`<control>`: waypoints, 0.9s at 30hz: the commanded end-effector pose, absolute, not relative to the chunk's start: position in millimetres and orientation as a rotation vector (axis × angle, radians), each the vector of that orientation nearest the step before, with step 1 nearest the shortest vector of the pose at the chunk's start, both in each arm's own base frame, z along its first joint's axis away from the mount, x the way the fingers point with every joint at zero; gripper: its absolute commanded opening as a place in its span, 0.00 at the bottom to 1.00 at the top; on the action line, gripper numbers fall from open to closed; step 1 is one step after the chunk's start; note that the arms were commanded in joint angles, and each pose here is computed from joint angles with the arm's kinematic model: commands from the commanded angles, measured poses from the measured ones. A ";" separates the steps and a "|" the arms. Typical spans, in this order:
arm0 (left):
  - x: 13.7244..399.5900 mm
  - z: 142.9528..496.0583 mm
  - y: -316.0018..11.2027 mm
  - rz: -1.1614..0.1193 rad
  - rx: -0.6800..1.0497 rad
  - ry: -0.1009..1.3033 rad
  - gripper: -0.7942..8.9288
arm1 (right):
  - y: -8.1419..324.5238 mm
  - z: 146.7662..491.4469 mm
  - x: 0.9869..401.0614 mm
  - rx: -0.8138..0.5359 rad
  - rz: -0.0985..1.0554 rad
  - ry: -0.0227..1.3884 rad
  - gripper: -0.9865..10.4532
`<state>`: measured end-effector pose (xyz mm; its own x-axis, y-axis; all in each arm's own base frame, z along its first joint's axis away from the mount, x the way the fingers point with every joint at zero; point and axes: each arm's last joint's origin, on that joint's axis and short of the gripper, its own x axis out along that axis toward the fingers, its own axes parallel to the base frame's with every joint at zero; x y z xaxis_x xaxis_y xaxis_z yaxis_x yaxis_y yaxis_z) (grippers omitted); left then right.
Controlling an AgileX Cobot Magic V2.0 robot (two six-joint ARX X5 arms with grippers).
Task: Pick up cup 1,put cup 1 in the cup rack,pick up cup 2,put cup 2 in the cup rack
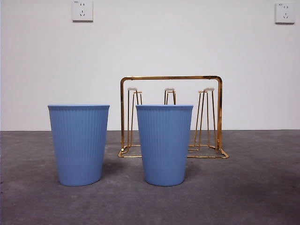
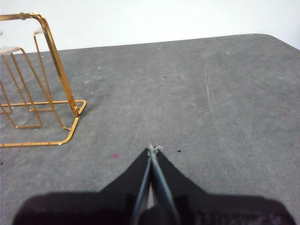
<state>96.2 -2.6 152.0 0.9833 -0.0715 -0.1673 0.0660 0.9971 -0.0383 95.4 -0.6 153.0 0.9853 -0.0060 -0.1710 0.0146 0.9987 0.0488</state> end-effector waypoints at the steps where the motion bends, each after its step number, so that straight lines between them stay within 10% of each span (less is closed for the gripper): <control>1: 96.0 154.2 -3.2 -0.088 -0.150 0.164 0.08 | -0.6 155.0 96.5 0.092 -0.008 0.130 0.09; 10: 84.7 201.3 -7.9 -0.258 -0.248 0.077 0.08 | 1.6 196.6 89.6 0.324 0.066 0.028 0.08; 27: 59.8 302.6 -14.3 -0.480 -0.263 0.289 0.08 | 10.6 322.7 72.8 0.149 0.370 0.358 0.08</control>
<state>60.6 -14.0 298.2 0.8551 -0.4746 -0.2086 0.3917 0.8551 -0.3397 74.1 10.3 316.6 0.8788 0.3680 -0.3037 -0.2932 0.9186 0.2649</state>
